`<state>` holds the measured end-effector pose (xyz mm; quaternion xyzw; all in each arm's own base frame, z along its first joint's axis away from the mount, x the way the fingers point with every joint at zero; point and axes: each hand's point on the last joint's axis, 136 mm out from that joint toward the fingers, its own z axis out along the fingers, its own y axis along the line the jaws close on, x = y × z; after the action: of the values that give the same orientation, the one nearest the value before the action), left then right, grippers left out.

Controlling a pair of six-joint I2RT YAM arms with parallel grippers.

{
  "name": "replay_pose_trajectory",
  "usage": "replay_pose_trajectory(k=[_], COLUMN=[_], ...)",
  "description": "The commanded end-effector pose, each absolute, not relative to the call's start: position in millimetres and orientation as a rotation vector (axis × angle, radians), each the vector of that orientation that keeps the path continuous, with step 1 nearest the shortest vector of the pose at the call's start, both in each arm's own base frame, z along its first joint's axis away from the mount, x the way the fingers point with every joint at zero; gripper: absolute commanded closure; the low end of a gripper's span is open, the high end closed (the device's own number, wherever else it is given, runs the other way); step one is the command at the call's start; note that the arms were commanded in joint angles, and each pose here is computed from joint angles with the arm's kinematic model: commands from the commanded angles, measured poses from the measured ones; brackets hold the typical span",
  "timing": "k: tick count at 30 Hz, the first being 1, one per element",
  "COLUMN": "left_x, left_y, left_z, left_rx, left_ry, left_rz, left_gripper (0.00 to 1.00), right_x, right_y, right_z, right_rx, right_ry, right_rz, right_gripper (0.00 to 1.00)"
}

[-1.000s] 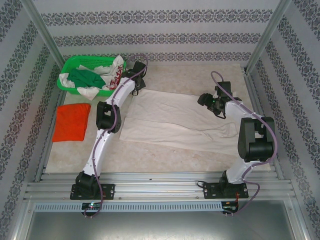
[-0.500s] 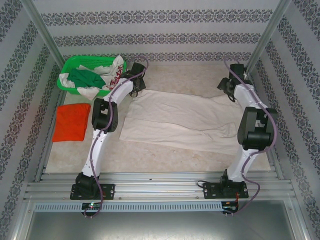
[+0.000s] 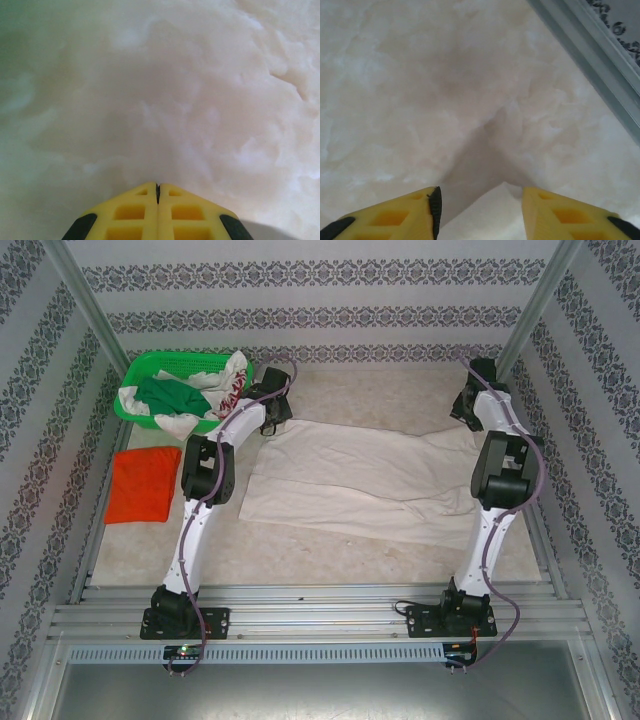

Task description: Fold and stack the t-shirts

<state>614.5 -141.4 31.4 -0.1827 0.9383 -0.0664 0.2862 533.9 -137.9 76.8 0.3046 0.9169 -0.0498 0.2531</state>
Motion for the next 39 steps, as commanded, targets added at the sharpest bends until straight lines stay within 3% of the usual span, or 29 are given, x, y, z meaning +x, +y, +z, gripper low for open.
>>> replay_pose_trajectory(k=[1,5,9,10,24,39], left_x=[619,619,619,619,613,555], left_y=[-140,-141,-141,-141,-144,-123], left_z=[58,61,65,66,129,156], left_rx=[-0.467,-0.465,-0.456,-0.453,-0.440,-0.455], left_ry=[2.460,2.456,2.451,2.451,2.333,2.268], left_rz=[-0.208,-0.216,-0.217,-0.214,-0.310,-0.334], left_gripper=[1.00,1.00,1.00,1.00,1.00,1.00], right_x=[527,527,526,526,516,464], right_y=[-143,-146,-150,-152,-142,-139], right_z=[67,62,67,71,133,162], right_rx=[0.820,0.811,0.791,0.787,0.695,0.748], right_ry=[2.559,2.580,2.576,2.568,2.392,2.298], right_rz=[-0.128,-0.128,-0.137,-0.145,-0.095,-0.095], right_gripper=[0.65,0.75,0.98,1.00,1.00,1.00])
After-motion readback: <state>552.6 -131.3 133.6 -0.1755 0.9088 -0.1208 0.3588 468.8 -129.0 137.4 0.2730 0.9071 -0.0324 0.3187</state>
